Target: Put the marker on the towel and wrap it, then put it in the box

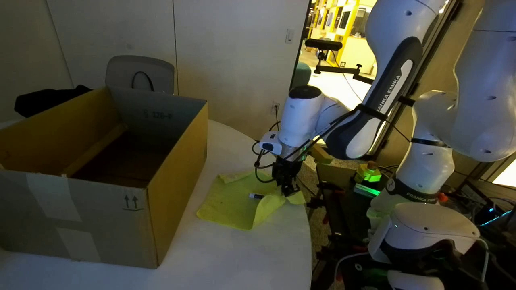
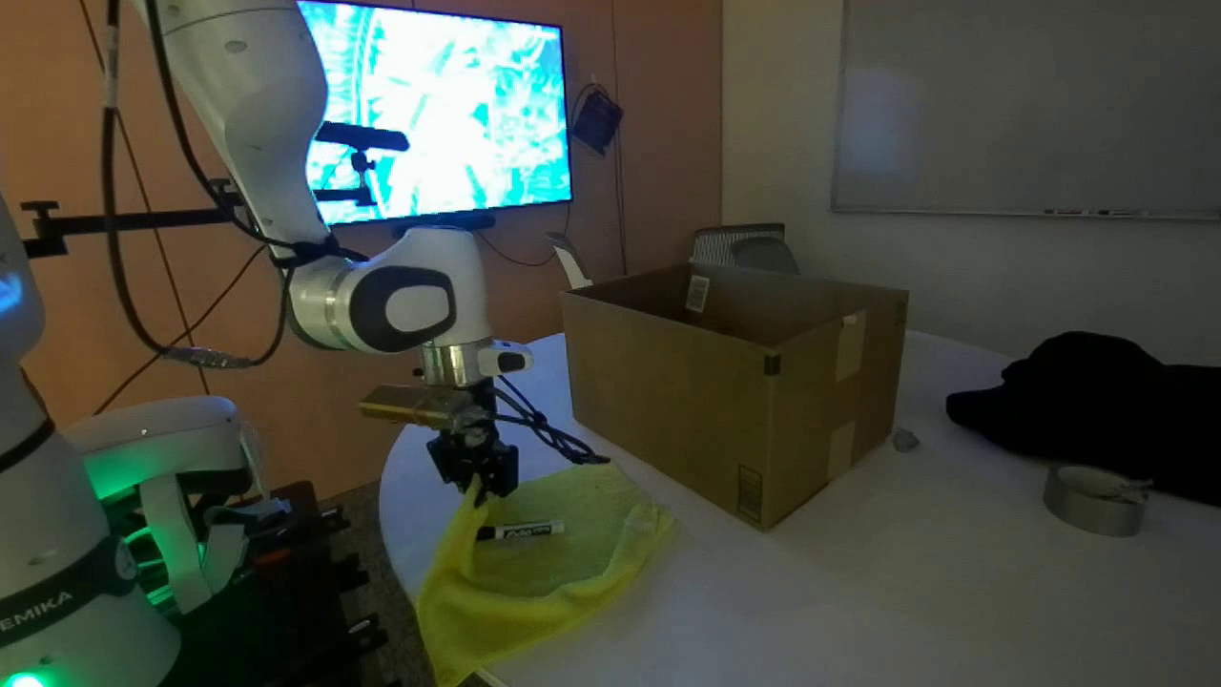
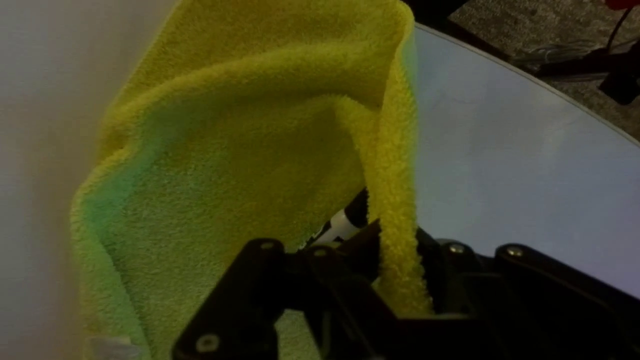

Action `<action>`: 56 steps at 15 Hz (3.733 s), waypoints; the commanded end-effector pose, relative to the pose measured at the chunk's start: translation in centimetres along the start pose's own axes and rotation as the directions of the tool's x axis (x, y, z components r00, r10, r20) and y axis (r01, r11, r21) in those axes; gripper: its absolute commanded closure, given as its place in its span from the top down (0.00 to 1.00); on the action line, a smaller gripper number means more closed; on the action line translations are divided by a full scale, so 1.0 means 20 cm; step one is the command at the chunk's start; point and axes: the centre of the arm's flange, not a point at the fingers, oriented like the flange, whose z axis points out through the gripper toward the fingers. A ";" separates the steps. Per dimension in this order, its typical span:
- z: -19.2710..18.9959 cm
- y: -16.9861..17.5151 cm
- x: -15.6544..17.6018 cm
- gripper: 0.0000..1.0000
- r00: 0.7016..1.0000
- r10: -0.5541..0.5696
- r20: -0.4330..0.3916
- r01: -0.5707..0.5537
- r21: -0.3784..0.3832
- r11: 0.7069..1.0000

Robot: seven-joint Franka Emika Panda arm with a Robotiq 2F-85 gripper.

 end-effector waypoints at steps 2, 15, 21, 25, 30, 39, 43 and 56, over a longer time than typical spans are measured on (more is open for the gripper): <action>0.01 0.07 -0.01 0.08 0.988 0.156 0.005 -0.156 0.017 0.988; 0.24 0.28 0.12 0.55 0.801 0.572 0.174 -0.586 0.039 0.809; 0.09 0.48 0.21 1.00 0.807 0.585 0.079 -0.587 0.002 0.809; 0.01 0.75 0.31 1.00 0.835 0.550 -0.011 -0.550 -0.027 0.834; 0.05 0.98 0.43 1.00 0.893 0.447 -0.054 -0.449 -0.026 0.893; 0.28 1.07 0.45 1.00 0.950 0.313 -0.025 -0.312 0.021 0.950; 0.40 1.08 0.46 1.00 0.956 0.293 0.008 -0.293 0.051 0.955; 0.41 1.04 0.47 0.20 0.958 0.277 0.073 -0.282 0.070 0.957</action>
